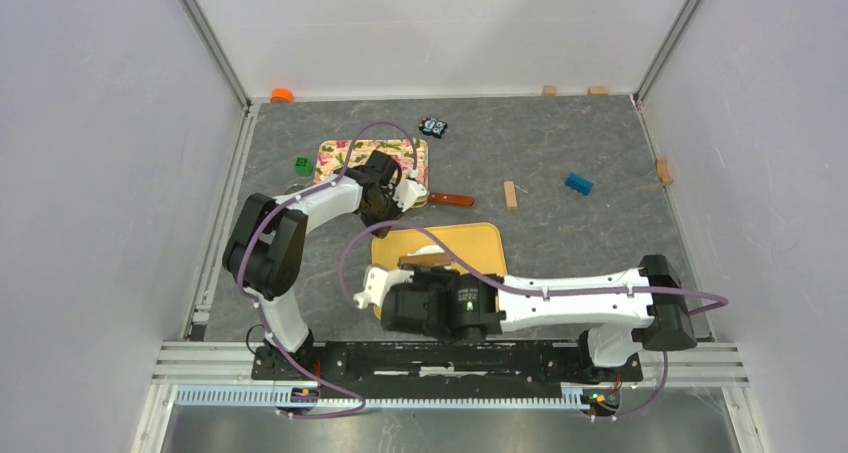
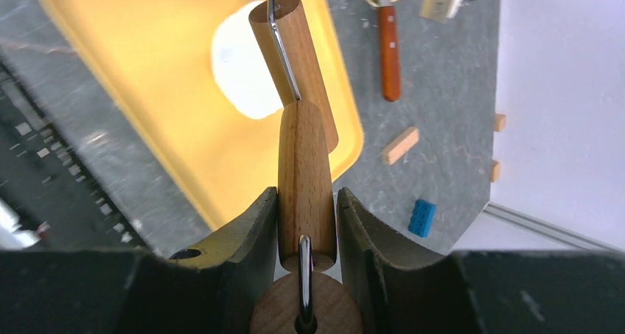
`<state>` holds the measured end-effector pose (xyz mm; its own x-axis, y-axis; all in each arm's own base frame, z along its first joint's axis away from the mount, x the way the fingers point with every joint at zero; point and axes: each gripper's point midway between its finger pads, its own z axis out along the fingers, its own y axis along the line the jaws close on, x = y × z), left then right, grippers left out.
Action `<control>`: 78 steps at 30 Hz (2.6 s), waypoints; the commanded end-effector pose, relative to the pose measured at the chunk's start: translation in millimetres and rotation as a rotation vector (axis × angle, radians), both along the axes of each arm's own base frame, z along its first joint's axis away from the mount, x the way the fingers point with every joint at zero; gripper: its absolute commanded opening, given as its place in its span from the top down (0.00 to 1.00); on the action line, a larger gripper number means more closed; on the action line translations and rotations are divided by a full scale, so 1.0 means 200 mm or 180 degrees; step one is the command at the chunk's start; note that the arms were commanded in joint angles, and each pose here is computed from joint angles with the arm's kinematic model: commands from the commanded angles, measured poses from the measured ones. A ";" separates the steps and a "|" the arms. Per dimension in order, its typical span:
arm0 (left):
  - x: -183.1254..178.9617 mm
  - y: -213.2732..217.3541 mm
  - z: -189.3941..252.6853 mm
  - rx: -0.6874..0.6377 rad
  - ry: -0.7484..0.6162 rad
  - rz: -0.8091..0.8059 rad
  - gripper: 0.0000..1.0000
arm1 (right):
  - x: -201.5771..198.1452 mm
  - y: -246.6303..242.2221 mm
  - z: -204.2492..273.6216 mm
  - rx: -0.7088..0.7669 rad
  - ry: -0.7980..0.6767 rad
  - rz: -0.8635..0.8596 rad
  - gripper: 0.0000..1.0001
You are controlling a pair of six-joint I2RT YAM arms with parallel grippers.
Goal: Roll out the dumpling wrappers from the dough
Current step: Flatten out the dough on the work surface.
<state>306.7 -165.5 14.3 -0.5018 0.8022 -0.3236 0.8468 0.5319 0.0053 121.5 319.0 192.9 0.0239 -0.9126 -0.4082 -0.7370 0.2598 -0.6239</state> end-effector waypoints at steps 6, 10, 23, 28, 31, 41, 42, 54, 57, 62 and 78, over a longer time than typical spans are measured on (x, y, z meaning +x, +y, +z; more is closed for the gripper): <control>-0.13 0.00 -0.23 0.0082 0.0335 -0.0120 0.98 | 0.31 0.08 -0.16 -0.0229 -0.0261 0.0190 1.00; -0.13 0.00 -0.23 0.0085 0.0338 -0.0126 0.98 | 0.28 0.12 -0.42 -0.0458 0.0057 0.0404 1.00; -0.13 0.00 -0.23 0.0085 0.0339 -0.0123 0.98 | 0.29 0.03 -0.77 -0.0774 0.0635 0.0498 1.00; -0.13 0.00 -0.23 0.0085 0.0343 -0.0122 0.98 | 0.32 0.03 -0.81 -0.0995 0.0714 0.0518 1.00; -0.13 0.01 -0.23 0.0083 0.0338 -0.0117 0.98 | 0.25 -0.05 -0.81 -0.1067 0.0835 0.0489 1.00; -0.13 0.01 -0.23 0.0084 0.0338 -0.0131 0.98 | 0.11 -0.22 -0.78 -0.1523 0.0976 0.0559 1.00; -0.13 0.00 -0.23 0.0081 0.0339 -0.0128 0.98 | 0.12 -0.20 -0.78 -0.1560 0.0961 0.0609 1.00; -0.13 0.01 -0.23 0.0082 0.0340 -0.0132 0.98 | 0.20 -0.13 -0.85 -0.1963 0.0965 0.0742 1.00; -0.13 0.01 -0.23 0.0083 0.0341 -0.0131 0.98 | 0.09 -0.17 -0.82 -0.1952 0.1063 0.0757 1.00; -0.13 0.01 -0.23 0.0080 0.0339 -0.0126 0.98 | -0.04 -0.28 -0.82 -0.1968 0.1307 0.0763 1.00; -0.13 0.00 -0.23 0.0079 0.0340 -0.0136 0.98 | 0.16 -0.22 -1.00 -0.1934 0.1386 0.0754 1.00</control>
<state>306.6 -165.5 14.1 -0.5014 0.8023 -0.3239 0.8470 0.5316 0.0056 221.5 342.4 82.9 0.1705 -0.9846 -0.0373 -0.7424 -0.1035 -0.6619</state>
